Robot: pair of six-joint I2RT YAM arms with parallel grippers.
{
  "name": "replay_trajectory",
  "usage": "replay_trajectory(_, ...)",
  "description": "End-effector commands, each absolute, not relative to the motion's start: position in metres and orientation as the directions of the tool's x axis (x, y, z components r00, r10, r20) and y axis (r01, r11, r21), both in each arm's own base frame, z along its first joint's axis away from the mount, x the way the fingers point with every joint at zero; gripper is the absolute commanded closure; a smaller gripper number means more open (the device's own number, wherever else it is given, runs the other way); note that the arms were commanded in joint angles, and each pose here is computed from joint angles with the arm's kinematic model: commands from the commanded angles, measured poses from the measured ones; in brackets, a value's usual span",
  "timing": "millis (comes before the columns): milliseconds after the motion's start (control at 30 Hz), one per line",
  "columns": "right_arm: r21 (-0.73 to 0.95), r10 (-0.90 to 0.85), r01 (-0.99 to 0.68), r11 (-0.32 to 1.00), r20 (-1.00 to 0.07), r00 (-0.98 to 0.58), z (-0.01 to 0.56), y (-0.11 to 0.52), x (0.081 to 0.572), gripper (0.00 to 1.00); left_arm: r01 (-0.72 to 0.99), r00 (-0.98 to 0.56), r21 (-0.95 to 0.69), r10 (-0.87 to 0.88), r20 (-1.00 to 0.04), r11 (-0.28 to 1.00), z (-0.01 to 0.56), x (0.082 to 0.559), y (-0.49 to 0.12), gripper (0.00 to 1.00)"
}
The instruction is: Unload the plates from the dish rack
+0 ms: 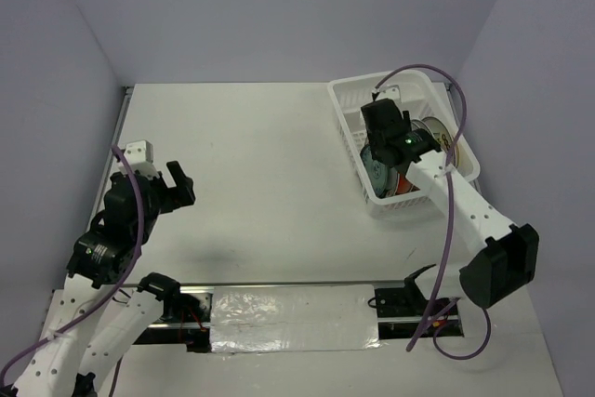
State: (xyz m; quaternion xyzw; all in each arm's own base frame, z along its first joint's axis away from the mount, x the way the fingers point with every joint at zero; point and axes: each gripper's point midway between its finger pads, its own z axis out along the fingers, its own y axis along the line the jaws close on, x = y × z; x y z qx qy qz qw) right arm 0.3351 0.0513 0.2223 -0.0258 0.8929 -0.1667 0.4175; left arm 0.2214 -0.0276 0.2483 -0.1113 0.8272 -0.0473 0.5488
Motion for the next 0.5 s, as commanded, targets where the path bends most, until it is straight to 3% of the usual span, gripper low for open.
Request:
replay_trajectory(0, -0.431, -0.254, 0.146, 0.890, -0.737, -0.627, 0.232, 0.043, 0.355, 0.44, -0.094, -0.345, -0.212, -0.231, -0.910, 0.973, 0.258, 0.228, -0.034, 0.00)
replay_trajectory(133, -0.449, -0.278, 0.111, 0.887, -0.709, -0.648, 0.214, 0.049, 0.364, 0.71, -0.092, -0.344, -0.212, -0.231, -0.910, 0.973, 0.258, 0.228, -0.035, 0.00)
replay_trajectory(233, -0.481, -0.305, 0.102, 0.871, -0.692, -0.655, 0.216, 0.046, 0.364, 0.76, -0.094, -0.343, -0.212, -0.231, -0.910, 0.973, 0.258, 0.228, -0.034, 0.01)
replay_trajectory(400, -0.515, -0.329, 0.133, 0.846, -0.703, -0.631, 0.234, 0.044, 0.362, 1.00, -0.091, -0.350, -0.208, -0.227, -0.909, 0.974, 0.257, 0.229, -0.035, 0.00)
replay_trajectory(467, -0.533, -0.337, 0.149, 0.833, -0.702, -0.627, 0.241, 0.041, 0.361, 1.00, -0.093, -0.349, -0.209, -0.229, -0.909, 0.973, 0.257, 0.229, -0.035, 0.01)
